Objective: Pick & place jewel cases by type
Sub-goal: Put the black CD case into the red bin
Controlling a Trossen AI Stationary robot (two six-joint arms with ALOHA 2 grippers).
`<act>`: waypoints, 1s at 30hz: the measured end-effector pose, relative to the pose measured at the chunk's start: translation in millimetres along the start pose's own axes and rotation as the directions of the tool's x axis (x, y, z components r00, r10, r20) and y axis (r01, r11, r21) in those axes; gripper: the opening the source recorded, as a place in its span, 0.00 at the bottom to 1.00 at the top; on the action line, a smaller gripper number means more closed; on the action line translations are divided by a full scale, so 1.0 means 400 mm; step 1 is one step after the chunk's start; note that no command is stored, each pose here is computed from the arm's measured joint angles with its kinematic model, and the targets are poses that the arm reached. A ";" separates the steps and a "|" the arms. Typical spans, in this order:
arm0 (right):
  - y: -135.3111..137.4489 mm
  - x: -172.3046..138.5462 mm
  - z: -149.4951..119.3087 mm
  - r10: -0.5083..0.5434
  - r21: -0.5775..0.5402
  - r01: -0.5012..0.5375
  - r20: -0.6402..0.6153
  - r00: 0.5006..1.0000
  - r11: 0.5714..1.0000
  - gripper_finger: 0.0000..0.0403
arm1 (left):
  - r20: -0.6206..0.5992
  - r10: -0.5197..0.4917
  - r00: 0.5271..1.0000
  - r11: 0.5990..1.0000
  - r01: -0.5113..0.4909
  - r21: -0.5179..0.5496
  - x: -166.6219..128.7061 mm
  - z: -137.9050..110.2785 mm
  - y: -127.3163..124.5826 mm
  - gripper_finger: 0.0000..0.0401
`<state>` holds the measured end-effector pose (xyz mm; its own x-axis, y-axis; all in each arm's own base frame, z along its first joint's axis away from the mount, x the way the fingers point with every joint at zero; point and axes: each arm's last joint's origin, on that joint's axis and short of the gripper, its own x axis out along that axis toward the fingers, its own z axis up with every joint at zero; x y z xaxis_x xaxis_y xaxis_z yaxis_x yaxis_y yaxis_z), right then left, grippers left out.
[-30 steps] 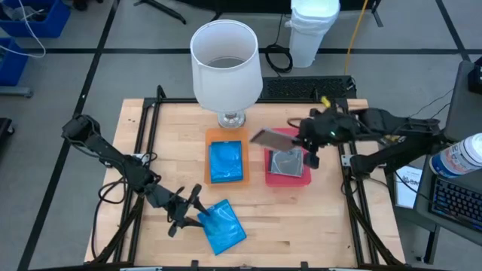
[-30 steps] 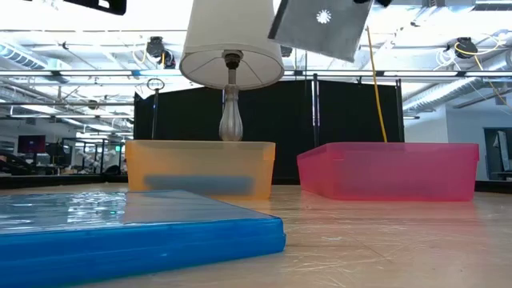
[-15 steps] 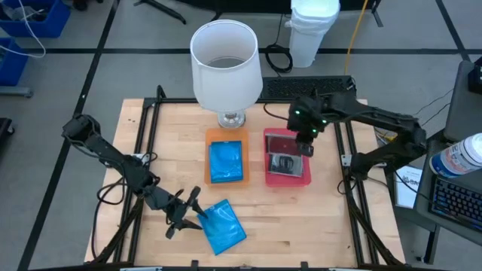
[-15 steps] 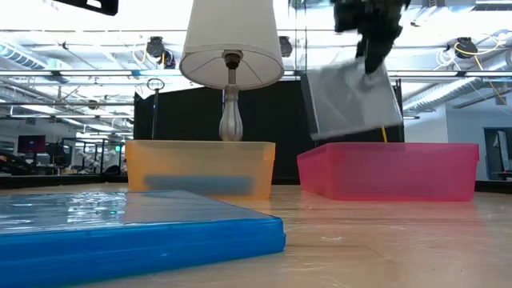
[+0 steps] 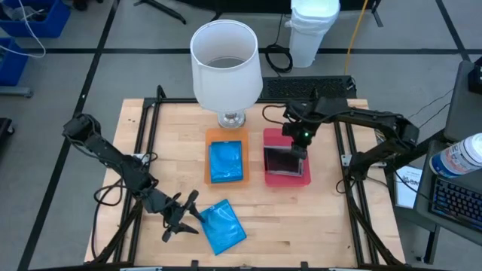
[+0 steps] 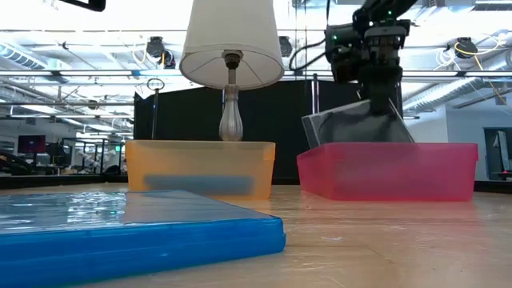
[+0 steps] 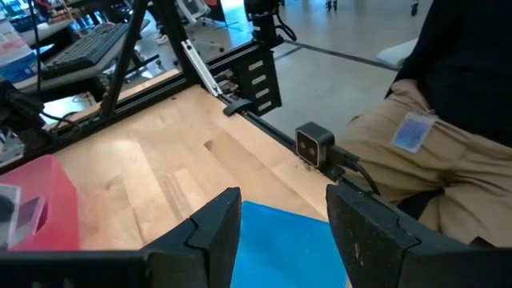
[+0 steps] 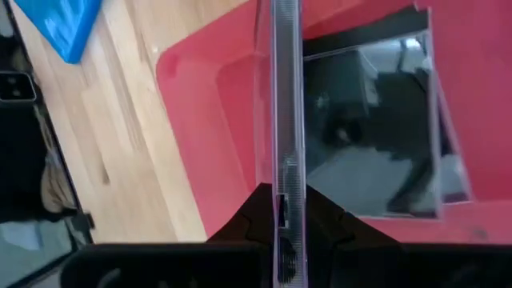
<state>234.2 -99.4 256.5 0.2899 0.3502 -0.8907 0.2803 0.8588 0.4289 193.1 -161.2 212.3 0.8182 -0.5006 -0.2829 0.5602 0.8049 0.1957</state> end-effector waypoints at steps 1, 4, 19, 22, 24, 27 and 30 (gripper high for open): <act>-0.007 0.006 -0.004 0.001 0.012 -0.001 -0.006 1.000 1.000 0.04 | 0.000 -0.002 1.000 1.000 0.002 0.000 0.000 0.000 -0.001 0.48; -0.031 0.019 -0.019 0.008 0.041 -0.007 -0.021 1.000 0.999 0.04 | 0.000 -0.001 1.000 1.000 0.001 0.000 0.000 0.000 -0.001 0.48; -0.090 0.037 -0.048 -0.282 0.009 0.284 -0.103 0.954 0.959 0.25 | -0.001 0.008 1.000 1.000 -0.008 0.015 0.000 0.000 0.000 0.48; -0.098 0.034 -0.049 -0.390 -0.019 0.391 -0.120 0.913 0.920 0.32 | -0.004 0.027 1.000 1.000 -0.027 0.014 0.000 0.000 0.002 0.48; -0.100 0.030 -0.051 -0.431 -0.028 0.431 -0.120 0.894 0.902 0.37 | -0.004 0.027 1.000 1.000 -0.027 0.014 0.000 0.000 0.002 0.48; -0.100 0.028 -0.051 -0.435 -0.039 0.434 -0.115 0.893 0.900 0.43 | -0.006 0.027 1.000 1.000 -0.027 0.014 0.000 -0.001 0.002 0.48; -0.094 0.030 -0.051 -0.431 -0.064 0.426 -0.113 0.895 0.902 0.47 | -0.012 0.026 1.000 1.000 -0.026 0.015 0.000 -0.002 0.001 0.48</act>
<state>208.6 -120.0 226.4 0.0353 -0.0139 -0.9993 0.3181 0.9481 -0.0020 193.3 -160.4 211.5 0.8307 -0.4756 -0.2894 0.5408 0.8127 0.2170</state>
